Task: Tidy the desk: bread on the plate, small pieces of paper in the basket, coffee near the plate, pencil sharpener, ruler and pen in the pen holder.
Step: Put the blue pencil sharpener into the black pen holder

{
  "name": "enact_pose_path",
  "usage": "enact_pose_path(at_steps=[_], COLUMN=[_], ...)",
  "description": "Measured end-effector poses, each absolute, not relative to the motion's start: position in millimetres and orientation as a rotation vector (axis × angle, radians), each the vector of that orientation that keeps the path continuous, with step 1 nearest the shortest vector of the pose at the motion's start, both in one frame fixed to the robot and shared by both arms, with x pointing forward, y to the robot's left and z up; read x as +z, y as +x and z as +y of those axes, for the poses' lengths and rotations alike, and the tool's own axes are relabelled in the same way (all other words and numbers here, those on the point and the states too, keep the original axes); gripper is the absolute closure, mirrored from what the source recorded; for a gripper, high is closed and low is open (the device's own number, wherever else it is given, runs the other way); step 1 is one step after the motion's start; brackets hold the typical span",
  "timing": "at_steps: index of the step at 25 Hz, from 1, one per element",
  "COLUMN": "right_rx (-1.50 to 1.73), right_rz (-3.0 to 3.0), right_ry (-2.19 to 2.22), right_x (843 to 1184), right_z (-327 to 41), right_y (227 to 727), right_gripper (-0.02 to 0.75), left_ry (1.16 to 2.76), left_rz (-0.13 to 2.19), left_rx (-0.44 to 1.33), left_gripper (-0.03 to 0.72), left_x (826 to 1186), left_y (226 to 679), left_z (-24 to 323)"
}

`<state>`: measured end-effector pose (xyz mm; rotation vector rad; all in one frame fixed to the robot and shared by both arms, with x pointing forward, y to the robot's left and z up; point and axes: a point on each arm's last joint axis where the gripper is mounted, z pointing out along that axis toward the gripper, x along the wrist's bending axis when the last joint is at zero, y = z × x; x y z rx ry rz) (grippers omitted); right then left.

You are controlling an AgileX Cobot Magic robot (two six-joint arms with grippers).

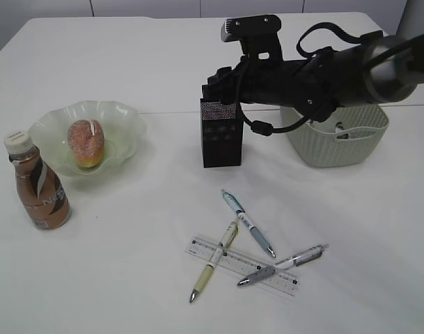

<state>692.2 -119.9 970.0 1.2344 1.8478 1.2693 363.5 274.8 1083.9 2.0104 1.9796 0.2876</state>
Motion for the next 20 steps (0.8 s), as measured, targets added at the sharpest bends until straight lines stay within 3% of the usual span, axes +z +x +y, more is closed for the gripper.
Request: enact_pose_path(at_steps=[20], right_rx=[1.259], right_rz=[1.856], right_ry=[1.242], right_x=[964.5], right_z=[-119.4], right_y=[693.9], right_gripper=[0.393], left_ry=[2.01], left_rz=[1.98], left_rx=[0.288], left_gripper=[0.308], left_x=[1083.9], left_y=[363.5], left_z=[274.8])
